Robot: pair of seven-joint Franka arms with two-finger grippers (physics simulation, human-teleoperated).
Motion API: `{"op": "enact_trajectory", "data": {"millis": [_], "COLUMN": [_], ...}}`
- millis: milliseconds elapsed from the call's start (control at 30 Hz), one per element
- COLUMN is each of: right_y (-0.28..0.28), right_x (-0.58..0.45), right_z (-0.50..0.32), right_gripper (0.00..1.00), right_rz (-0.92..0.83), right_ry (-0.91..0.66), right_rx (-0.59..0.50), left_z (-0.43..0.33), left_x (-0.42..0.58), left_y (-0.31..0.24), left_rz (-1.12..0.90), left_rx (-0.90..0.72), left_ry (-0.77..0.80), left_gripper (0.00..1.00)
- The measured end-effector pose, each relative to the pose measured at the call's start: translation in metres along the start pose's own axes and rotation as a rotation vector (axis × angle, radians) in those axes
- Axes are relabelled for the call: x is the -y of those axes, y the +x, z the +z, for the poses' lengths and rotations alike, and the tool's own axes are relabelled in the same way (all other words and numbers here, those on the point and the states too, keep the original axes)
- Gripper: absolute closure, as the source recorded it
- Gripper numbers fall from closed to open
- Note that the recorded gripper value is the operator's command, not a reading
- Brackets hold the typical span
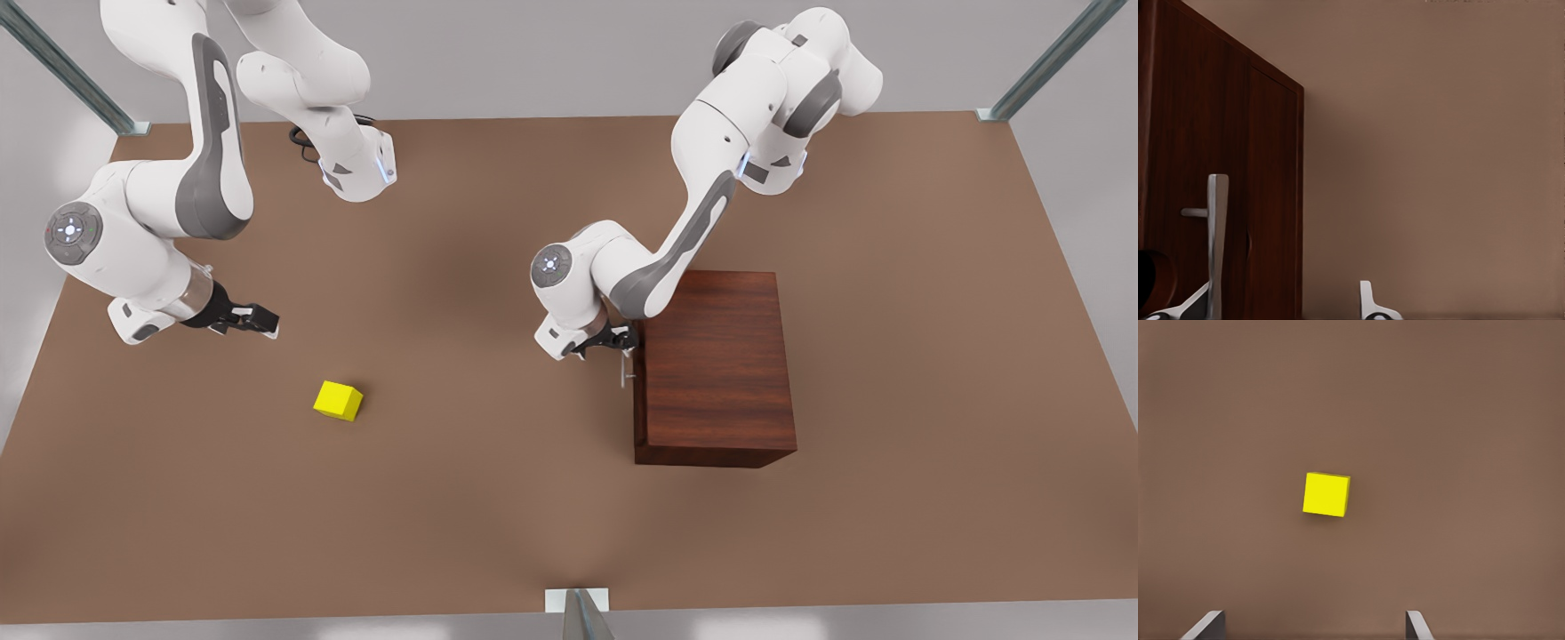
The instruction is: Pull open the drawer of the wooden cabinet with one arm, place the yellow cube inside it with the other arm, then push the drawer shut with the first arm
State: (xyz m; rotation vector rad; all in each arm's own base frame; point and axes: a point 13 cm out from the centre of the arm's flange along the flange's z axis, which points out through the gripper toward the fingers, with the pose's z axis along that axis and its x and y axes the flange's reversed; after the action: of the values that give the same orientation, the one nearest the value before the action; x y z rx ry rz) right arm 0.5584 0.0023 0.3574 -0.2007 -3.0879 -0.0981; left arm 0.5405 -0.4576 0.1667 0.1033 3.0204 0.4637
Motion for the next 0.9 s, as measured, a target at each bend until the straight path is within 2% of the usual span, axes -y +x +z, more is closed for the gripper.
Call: {"op": "enact_trajectory", "data": {"millis": [900], "right_y": [-0.006], "right_x": [0.013], "right_z": [-0.004], "right_gripper": [0.0], "right_rz": [0.025], "right_ry": [-0.002], "right_rx": [0.009], "left_z": [-0.017], "left_x": [0.029], "left_y": [0.002], "left_rz": [-0.033], "left_rx": [0.03], "left_ry": [0.053], "left_gripper": [0.0]}}
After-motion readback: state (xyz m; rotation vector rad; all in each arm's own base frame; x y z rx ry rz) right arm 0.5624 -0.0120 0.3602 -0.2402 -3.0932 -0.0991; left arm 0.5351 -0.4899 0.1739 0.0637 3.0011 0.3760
